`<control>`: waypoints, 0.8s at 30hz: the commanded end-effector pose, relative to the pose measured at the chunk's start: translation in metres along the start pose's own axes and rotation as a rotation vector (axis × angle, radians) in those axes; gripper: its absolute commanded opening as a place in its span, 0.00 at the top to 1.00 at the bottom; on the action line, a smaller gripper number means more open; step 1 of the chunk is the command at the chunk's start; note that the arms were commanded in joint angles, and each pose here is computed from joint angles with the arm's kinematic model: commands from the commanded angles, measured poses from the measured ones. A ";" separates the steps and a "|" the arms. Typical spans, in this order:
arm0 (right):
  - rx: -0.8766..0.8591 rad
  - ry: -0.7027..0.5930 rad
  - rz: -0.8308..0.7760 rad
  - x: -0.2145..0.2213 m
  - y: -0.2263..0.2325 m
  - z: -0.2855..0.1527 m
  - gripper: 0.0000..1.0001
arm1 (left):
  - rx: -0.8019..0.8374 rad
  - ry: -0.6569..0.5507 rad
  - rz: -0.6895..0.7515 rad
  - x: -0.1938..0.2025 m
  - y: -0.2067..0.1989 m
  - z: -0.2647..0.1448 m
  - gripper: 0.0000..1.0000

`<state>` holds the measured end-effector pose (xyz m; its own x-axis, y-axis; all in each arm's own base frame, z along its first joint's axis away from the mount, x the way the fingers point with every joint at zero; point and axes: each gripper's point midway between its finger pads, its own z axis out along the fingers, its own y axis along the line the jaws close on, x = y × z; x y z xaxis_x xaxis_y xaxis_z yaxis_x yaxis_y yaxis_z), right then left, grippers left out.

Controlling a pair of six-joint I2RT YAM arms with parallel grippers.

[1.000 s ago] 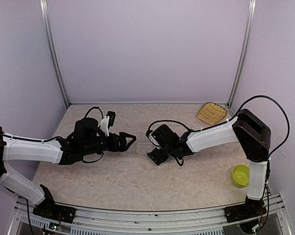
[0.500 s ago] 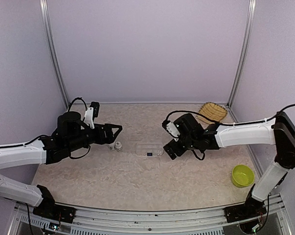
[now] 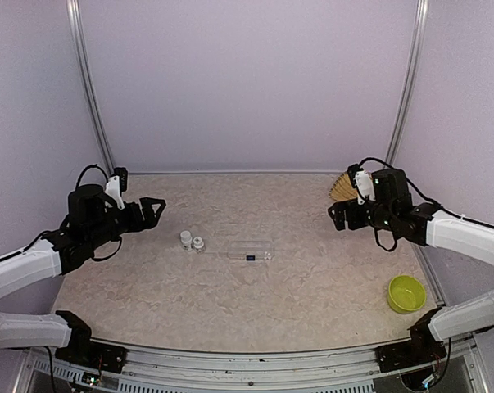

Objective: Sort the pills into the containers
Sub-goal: Reset both arms

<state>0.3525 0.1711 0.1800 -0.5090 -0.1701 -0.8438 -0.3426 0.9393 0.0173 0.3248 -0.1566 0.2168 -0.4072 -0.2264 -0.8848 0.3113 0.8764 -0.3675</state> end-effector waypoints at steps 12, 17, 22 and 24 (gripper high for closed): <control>0.246 -0.256 0.148 -0.039 -0.070 -0.075 0.00 | -0.073 -0.074 -0.011 -0.021 0.020 -0.021 0.01; 0.214 -0.285 0.142 -0.042 -0.065 -0.078 0.00 | -0.085 -0.083 -0.011 -0.024 0.023 -0.024 0.01; 0.206 -0.275 0.142 -0.041 -0.064 -0.074 0.00 | -0.089 -0.083 -0.014 -0.024 0.024 -0.024 0.01; 0.212 -0.273 0.143 -0.042 -0.065 -0.075 0.00 | -0.088 -0.082 -0.017 -0.023 0.024 -0.023 0.01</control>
<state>0.3343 0.0968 0.2471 -0.3247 0.0032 -0.9458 -0.1077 0.9934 0.0403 0.3206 -0.1252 0.2310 -0.3543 -0.2661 -0.8965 0.2401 0.9006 -0.3623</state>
